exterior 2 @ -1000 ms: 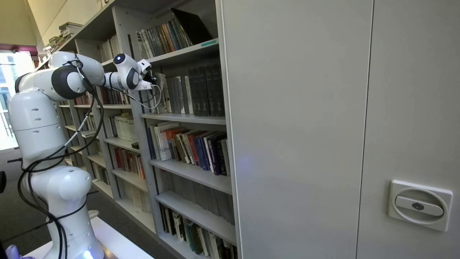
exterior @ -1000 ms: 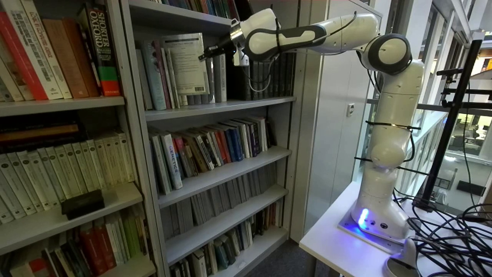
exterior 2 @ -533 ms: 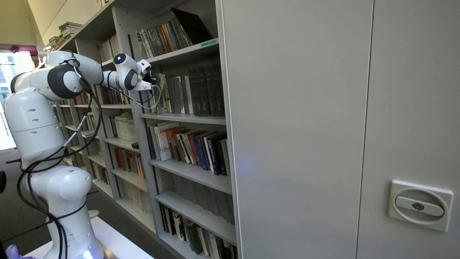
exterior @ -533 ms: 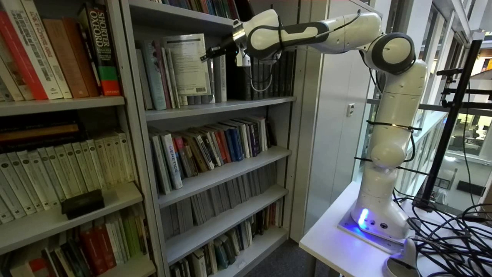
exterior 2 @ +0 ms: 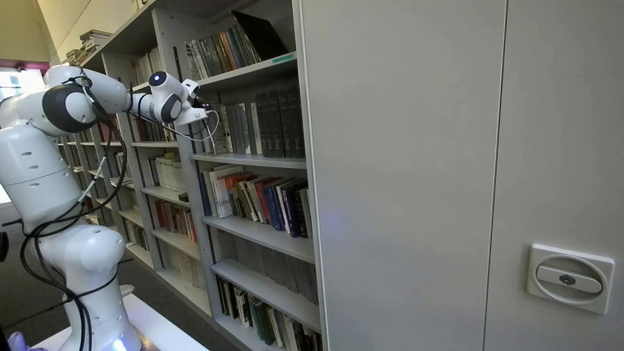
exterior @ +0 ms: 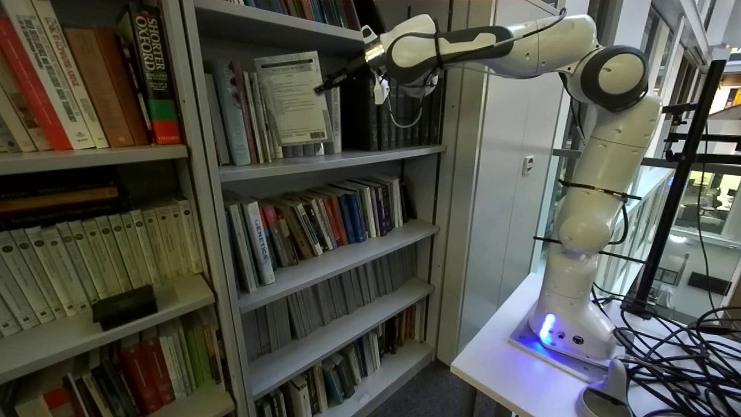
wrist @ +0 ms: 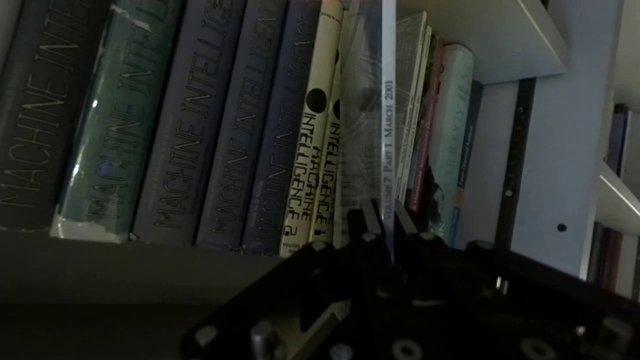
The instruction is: Put the thin white book that is with the grey books with the other thin white books
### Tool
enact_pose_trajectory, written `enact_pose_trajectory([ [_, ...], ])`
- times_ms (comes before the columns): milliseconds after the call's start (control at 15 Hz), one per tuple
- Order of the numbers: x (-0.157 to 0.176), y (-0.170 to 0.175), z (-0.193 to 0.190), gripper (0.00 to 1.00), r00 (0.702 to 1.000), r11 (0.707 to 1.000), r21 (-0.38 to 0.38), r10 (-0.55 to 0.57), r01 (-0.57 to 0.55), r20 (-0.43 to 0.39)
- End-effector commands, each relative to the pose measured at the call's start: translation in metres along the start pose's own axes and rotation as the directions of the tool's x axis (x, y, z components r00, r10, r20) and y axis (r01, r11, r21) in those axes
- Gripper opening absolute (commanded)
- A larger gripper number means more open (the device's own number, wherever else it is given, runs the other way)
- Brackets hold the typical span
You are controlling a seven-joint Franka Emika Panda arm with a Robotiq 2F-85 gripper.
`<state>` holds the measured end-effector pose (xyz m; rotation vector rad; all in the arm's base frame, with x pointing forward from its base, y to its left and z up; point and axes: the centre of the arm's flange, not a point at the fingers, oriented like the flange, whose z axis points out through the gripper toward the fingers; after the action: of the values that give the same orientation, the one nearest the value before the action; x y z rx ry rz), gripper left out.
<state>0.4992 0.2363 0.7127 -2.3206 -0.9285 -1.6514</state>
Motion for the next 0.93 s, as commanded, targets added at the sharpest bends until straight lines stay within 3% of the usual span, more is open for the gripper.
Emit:
enact_pose_trajectory([
  [0, -0.010, 0.007, -0.033, 0.02, 0.996, 0.996, -0.033, -0.087, 0.086, -0.035],
  [533, -0.013, 0.007, -0.009, 0.02, 0.997, 0.996, -0.046, -0.073, 0.073, 0.003],
  [867, -0.004, 0.014, 0.019, 0.02, 0.999, 1.000, 0.000, 0.031, -0.031, -0.024],
])
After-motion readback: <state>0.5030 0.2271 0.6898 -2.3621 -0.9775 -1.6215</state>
